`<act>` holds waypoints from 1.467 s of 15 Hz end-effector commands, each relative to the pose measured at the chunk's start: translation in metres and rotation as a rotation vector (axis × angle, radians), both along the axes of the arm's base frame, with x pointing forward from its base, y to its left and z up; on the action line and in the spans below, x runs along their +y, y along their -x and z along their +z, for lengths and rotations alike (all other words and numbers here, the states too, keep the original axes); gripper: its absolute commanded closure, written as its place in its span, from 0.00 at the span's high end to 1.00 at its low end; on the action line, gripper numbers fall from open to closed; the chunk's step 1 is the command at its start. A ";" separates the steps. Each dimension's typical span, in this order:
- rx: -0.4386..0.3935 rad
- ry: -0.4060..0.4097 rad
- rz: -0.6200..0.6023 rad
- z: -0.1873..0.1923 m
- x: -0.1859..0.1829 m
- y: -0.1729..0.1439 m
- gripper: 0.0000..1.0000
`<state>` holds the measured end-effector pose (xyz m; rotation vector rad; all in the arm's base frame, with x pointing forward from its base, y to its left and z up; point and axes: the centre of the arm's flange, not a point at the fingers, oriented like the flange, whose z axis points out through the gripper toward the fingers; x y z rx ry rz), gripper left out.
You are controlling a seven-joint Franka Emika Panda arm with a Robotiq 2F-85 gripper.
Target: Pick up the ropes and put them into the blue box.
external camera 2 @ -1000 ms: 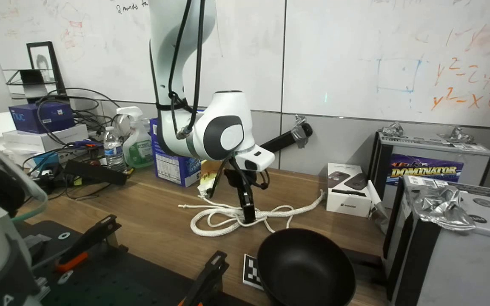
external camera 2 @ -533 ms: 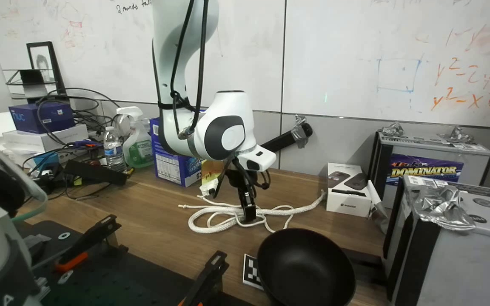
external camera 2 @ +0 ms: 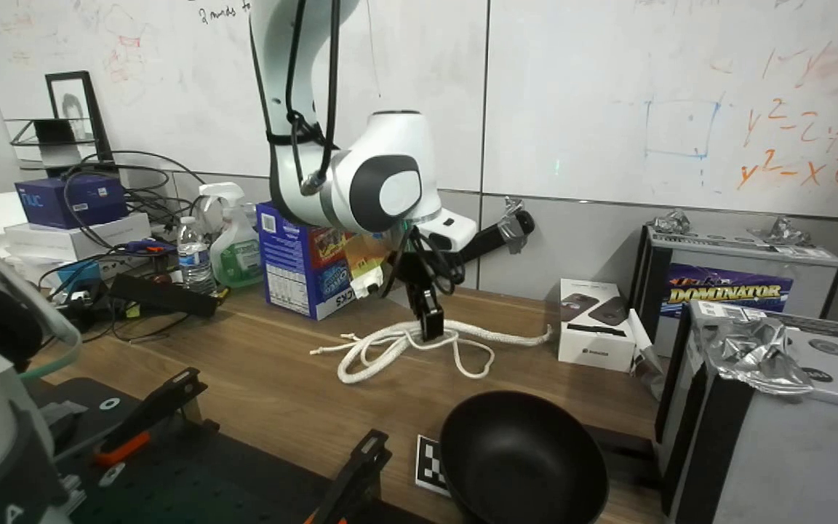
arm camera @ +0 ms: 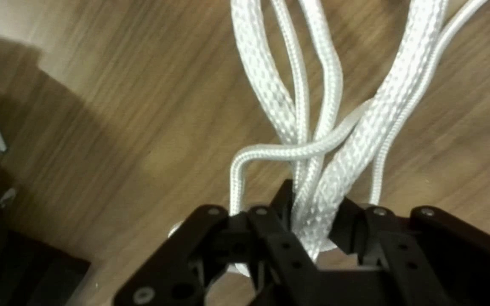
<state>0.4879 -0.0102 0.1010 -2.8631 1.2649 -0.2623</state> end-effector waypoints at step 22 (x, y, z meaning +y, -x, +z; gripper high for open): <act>-0.219 -0.053 0.707 0.394 0.193 -0.198 0.14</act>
